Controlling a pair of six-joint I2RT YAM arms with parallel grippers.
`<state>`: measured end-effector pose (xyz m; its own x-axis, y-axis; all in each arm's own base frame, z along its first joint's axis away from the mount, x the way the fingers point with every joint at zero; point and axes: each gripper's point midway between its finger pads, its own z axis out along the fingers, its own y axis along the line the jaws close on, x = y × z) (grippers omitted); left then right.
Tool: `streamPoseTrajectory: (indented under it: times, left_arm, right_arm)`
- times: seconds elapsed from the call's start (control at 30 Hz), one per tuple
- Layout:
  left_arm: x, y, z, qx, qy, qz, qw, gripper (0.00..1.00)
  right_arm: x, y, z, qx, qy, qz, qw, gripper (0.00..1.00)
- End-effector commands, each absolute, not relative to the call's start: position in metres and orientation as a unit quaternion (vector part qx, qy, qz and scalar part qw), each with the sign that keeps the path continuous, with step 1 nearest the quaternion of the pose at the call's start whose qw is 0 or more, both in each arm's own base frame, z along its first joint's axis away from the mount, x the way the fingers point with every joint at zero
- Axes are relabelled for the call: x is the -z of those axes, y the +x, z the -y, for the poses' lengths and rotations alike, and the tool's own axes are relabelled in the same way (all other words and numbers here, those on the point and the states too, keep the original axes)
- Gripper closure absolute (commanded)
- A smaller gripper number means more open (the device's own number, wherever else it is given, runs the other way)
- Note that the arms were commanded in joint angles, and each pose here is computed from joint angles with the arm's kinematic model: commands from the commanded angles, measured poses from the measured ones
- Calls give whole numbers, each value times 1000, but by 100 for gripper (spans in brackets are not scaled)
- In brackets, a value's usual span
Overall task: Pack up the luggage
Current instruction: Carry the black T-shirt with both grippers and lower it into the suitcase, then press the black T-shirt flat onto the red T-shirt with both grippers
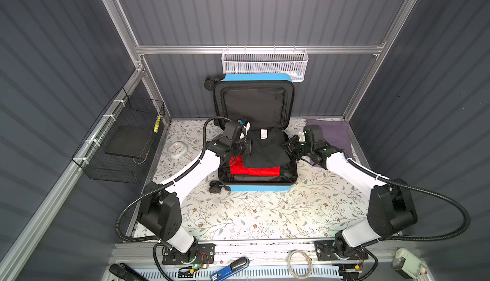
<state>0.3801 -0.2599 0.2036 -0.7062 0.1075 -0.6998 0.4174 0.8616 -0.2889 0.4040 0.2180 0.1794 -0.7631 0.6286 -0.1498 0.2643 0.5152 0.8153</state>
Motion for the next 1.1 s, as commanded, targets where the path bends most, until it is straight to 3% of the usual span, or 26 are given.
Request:
streamPoseTrajectory:
  times: [0.0,0.77,0.83,0.9,0.97,1.0,1.07]
  left_arm:
    - [-198,392,239,198,128,-896,377,100]
    - [-113,408,207,163,82,-931,315,100]
    - [-110,410,205,155,78,-934,313,79]
    - [-110,412,203,150,71,-935,314,36]
    - [-113,416,201,145,64,-935,318,9]
    - [-116,417,201,142,62,-935,320,1]
    - [-125,420,201,141,64,-933,326,0]
  right_arm:
    - [-181,421,-228,-415,262,-838,240,100]
    - [-101,399,-237,-368,268,-868,196,100]
    - [-98,399,-235,-363,271,-870,195,87]
    - [-98,402,-233,-357,267,-873,199,73]
    - [-102,404,-231,-351,256,-877,206,65]
    - [-107,406,-230,-348,249,-879,211,60]
    - [-114,409,-229,-345,234,-883,217,51]
